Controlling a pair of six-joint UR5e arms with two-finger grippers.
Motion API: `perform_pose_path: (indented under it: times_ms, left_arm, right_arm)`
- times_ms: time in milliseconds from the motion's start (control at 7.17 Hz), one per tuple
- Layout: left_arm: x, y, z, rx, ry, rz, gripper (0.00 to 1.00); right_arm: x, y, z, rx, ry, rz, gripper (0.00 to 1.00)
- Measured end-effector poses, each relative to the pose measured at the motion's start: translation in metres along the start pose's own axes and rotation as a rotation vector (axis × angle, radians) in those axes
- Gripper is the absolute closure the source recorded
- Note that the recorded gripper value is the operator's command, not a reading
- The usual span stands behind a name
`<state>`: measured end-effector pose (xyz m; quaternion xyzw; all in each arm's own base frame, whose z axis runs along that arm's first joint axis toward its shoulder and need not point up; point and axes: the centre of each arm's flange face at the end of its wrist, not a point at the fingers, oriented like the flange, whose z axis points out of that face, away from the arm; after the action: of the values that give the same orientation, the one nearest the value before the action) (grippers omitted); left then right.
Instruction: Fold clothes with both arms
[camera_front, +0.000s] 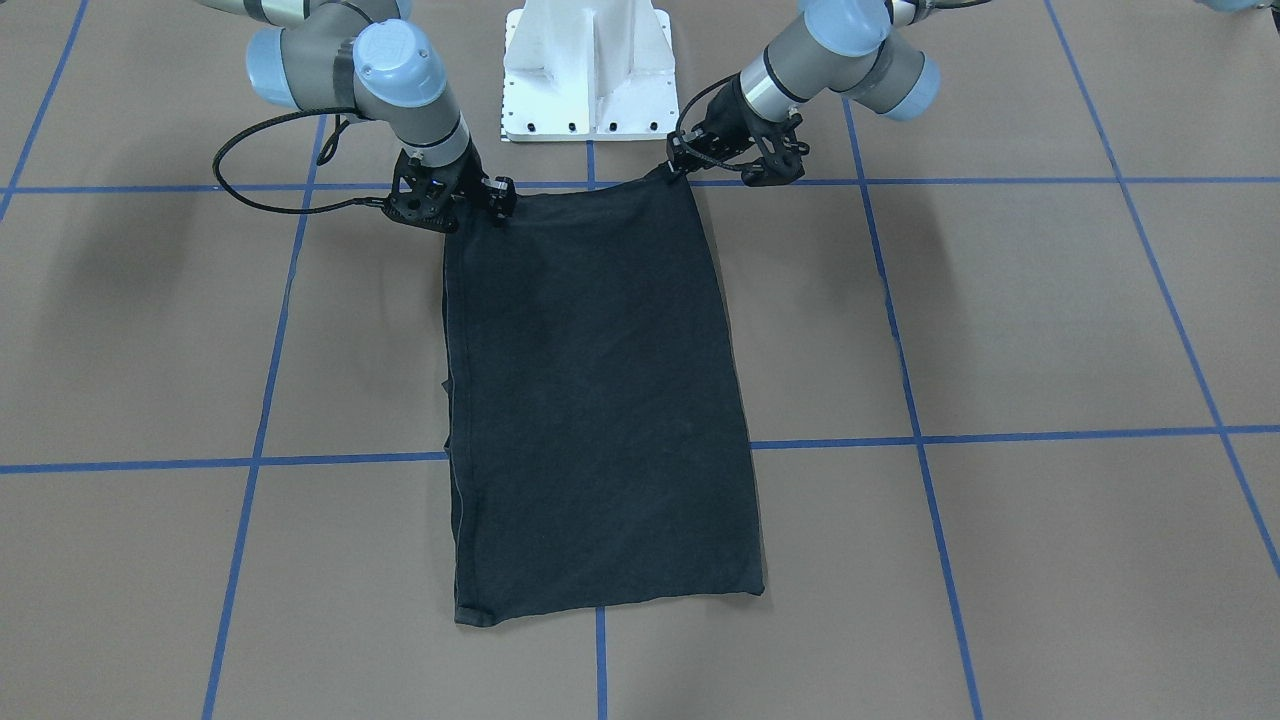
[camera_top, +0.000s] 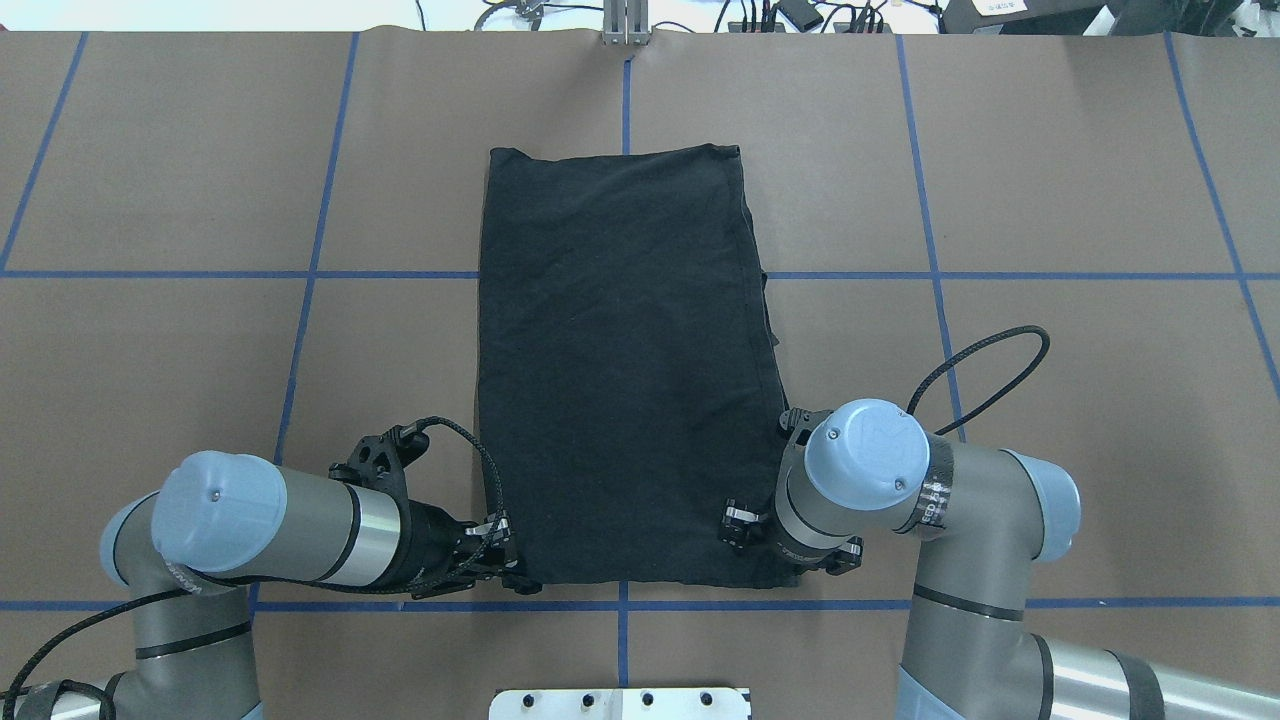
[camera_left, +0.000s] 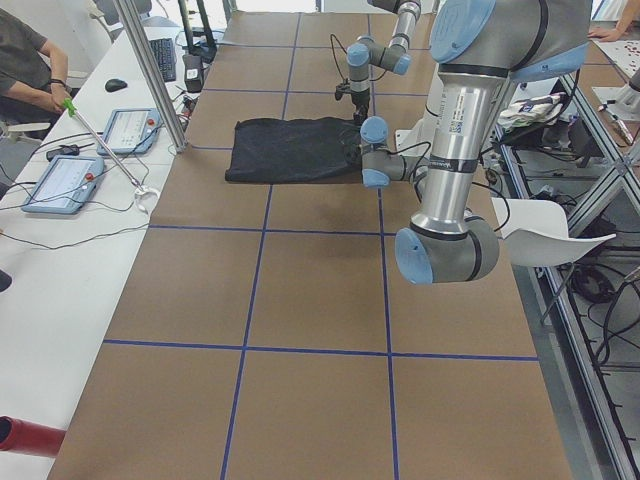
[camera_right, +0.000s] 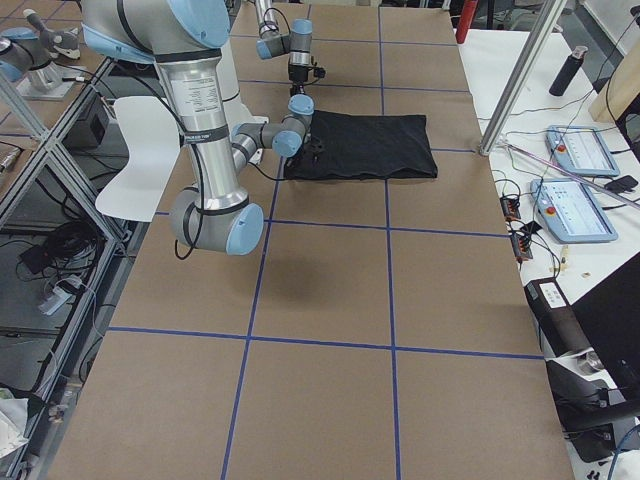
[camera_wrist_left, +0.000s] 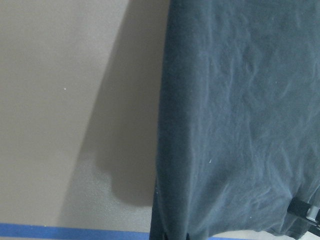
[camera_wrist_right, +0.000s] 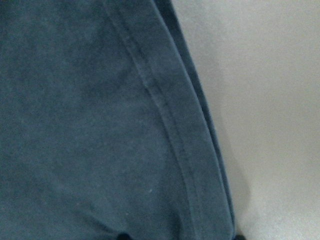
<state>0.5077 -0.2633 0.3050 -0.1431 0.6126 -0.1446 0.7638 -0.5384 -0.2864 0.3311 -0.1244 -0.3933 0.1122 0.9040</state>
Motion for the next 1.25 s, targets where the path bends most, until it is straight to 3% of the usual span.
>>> perform_pose_path:
  times_ms: [558, 1255]
  left_arm:
    - [-0.0005, 0.0002, -0.0011, -0.001, 0.000, 0.000, 1.00]
    - [0.0005, 0.0000, -0.0027, 0.000, 0.003, 0.001, 1.00]
  right_arm:
    - [-0.0021, 0.0001, -0.0025, 0.003, -0.007, -0.001, 1.00]
    - [-0.0103, 0.0015, -0.0081, 0.008, -0.025, 0.006, 1.00]
